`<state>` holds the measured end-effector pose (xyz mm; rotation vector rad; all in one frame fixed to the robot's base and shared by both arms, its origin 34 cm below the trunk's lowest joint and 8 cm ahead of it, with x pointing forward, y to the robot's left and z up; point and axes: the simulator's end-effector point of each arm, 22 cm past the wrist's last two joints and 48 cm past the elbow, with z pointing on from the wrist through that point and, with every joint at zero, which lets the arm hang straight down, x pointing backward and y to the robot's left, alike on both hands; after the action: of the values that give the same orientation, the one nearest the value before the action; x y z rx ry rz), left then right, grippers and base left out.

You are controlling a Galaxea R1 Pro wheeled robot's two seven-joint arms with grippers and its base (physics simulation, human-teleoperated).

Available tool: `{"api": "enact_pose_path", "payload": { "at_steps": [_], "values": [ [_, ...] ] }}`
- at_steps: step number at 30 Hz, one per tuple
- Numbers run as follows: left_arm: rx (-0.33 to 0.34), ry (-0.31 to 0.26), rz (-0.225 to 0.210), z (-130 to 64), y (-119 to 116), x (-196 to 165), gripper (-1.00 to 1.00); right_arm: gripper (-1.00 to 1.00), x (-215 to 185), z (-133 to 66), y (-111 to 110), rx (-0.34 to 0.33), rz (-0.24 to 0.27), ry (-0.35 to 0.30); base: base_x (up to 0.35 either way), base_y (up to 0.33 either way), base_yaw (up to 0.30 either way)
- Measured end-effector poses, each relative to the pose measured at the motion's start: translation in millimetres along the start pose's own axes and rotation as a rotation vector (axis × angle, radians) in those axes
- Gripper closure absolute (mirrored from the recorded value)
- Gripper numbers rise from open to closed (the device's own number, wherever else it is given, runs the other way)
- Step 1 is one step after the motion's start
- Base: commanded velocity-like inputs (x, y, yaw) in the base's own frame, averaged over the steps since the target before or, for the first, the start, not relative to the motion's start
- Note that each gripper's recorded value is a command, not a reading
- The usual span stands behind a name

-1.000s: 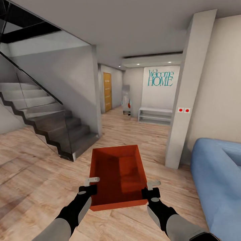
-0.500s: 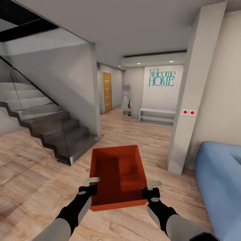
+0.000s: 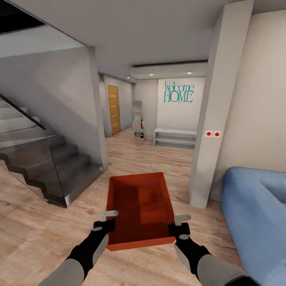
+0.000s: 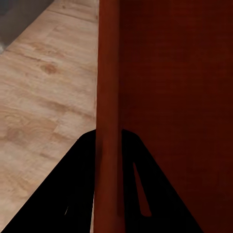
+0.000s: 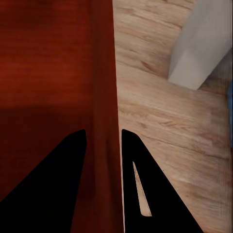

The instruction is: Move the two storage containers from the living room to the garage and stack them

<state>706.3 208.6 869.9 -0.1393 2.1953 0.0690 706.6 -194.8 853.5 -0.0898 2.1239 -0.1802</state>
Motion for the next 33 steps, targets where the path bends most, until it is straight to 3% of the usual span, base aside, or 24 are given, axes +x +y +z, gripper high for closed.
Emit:
{"api": "enact_pose_path", "payload": {
  "at_steps": [11,33],
  "values": [
    [-0.001,0.000,-0.001,-0.2,-0.6,0.2,1.00,1.00,0.1,0.1,-0.6,-0.001,0.000,0.000,0.323,0.000,-0.235],
    [-0.001,0.000,-0.001,-0.2,-0.3,0.1,1.00,1.00,0.0,0.1,-0.3,-0.001,0.000,0.000,0.323,0.000,-0.008]
  ]
}}
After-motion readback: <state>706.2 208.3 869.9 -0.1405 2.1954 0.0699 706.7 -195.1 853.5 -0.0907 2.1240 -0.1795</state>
